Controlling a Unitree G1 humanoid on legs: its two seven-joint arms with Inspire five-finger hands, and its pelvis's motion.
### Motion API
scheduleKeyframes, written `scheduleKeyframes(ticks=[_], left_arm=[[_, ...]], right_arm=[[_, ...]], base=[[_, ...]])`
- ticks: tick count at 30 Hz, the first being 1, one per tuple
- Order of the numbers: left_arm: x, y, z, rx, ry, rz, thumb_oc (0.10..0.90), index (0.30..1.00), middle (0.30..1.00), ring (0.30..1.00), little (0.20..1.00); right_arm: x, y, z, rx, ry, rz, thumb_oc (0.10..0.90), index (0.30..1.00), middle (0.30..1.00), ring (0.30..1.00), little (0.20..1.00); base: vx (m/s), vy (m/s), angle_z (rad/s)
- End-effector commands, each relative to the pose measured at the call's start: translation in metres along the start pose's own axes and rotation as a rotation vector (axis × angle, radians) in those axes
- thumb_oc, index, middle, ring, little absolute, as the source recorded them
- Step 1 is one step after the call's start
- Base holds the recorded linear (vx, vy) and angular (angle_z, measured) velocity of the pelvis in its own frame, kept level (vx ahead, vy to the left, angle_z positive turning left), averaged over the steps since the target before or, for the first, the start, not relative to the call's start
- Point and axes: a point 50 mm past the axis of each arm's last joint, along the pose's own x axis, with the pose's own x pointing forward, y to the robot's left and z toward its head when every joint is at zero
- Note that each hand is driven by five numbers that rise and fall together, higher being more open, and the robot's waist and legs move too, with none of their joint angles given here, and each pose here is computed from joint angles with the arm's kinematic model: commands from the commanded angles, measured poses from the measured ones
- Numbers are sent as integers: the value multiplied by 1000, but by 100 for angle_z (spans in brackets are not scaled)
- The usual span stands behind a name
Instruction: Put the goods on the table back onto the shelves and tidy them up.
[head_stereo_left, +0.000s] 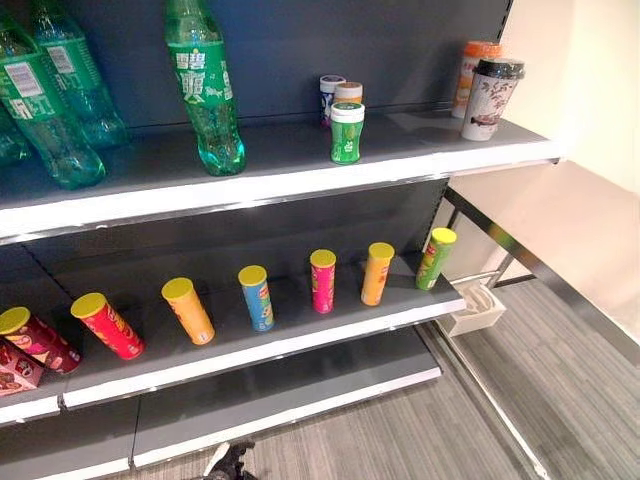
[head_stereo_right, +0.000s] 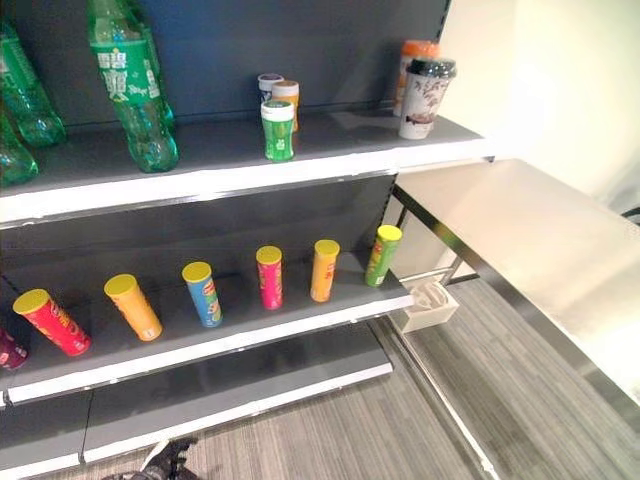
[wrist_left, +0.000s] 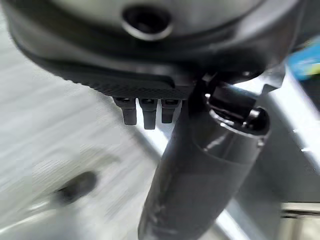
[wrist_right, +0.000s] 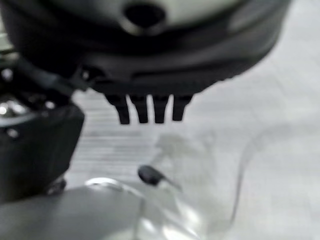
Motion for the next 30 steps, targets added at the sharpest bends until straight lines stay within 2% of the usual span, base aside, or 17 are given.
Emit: scheduleKeyframes(ticks=[1, 5, 9, 11, 14, 21, 25, 29, 30], left_arm=[[11, 35, 63, 39, -272, 125, 800, 900, 900, 900, 900], [12, 33, 92, 78, -377, 88, 800, 900, 900, 900, 900], [10, 27, 114, 103, -456, 54, 800, 900, 900, 900, 900], [4, 24, 144, 107, -571, 32, 800, 900, 900, 900, 900], [-3, 26, 168, 113, -666, 22, 800, 900, 900, 900, 900], [-19, 20, 213, 177, -835, -42, 800, 900, 900, 900, 900], [-33, 28, 234, 178, -939, -44, 800, 900, 900, 900, 900], [-38, 36, 237, 190, -968, -24, 800, 900, 900, 900, 900], [-49, 53, 235, 198, -1013, 16, 800, 900, 900, 900, 900]], right_arm=[[2, 3, 28, -11, -85, -25, 800, 900, 900, 900, 900], [2, 9, 34, -120, -121, 3, 800, 900, 900, 900, 900], [2, 8, 29, -121, -99, 5, 800, 900, 900, 900, 900], [2, 3, 26, -131, -87, -6, 800, 900, 900, 900, 900], [2, 0, 22, -143, -69, -6, 800, 900, 900, 900, 900], [-1, 12, 4, -32, -15, 48, 800, 900, 900, 900, 900], [-1, 19, 12, -27, -40, 70, 800, 900, 900, 900, 900], [-1, 19, 19, -66, -73, 77, 800, 900, 900, 900, 900], [-1, 16, 34, -139, -139, 74, 800, 900, 900, 900, 900]], base=[[-15, -12, 8], [-4, -3, 1], [16, 4, -5], [5, 10, -5], [0, 2, -1], [-16, 11, 9], [1, 5, 26], [8, 2, 4], [29, -5, -24]])
